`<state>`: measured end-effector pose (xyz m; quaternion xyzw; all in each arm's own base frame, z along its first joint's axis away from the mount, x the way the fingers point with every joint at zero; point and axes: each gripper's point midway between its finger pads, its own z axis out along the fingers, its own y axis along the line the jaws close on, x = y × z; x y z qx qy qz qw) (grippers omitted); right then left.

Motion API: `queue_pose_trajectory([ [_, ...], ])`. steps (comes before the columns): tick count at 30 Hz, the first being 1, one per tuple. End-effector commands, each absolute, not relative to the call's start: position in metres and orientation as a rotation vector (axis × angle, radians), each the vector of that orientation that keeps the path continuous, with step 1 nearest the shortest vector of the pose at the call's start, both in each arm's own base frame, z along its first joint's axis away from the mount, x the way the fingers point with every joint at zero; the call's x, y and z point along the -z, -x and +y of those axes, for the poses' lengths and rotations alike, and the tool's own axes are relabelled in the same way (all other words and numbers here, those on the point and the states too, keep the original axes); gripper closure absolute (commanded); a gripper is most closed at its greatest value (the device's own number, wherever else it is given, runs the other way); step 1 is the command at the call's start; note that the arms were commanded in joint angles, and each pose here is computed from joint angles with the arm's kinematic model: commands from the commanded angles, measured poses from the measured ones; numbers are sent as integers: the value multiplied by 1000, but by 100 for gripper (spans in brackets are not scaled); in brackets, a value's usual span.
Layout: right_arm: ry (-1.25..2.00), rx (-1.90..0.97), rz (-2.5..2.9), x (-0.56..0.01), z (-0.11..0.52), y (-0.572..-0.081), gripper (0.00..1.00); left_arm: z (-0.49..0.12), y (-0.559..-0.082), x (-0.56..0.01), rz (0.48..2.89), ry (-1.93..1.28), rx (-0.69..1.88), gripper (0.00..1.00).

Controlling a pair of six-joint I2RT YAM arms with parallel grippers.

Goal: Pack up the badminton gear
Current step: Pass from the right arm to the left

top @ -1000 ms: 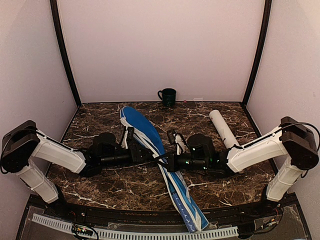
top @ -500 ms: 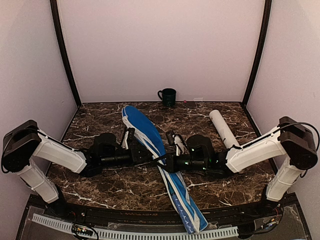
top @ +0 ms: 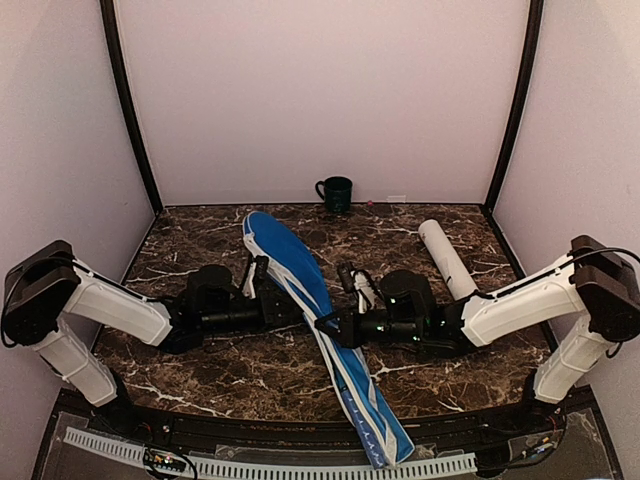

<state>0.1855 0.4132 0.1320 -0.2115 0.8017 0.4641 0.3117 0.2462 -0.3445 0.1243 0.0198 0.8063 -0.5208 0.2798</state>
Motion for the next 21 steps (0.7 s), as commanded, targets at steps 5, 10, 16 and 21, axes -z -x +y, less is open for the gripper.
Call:
queue_pose_trajectory([
  [5,580,-1270,2070,-146,420,-182,93,-345,-251,-155,2064,-92,1420,100],
  [10,602,-1247,2104,-134,425,-183,93,-343,-250,-157,2058,-95,1419,100],
  [16,558,-1260,2049,-163,422,-187,100,-334,-246,-159,2081,-107,1362,100],
  [21,467,-1171,2031,-191,404,-200,100,-312,-239,-156,2150,-122,1254,100],
])
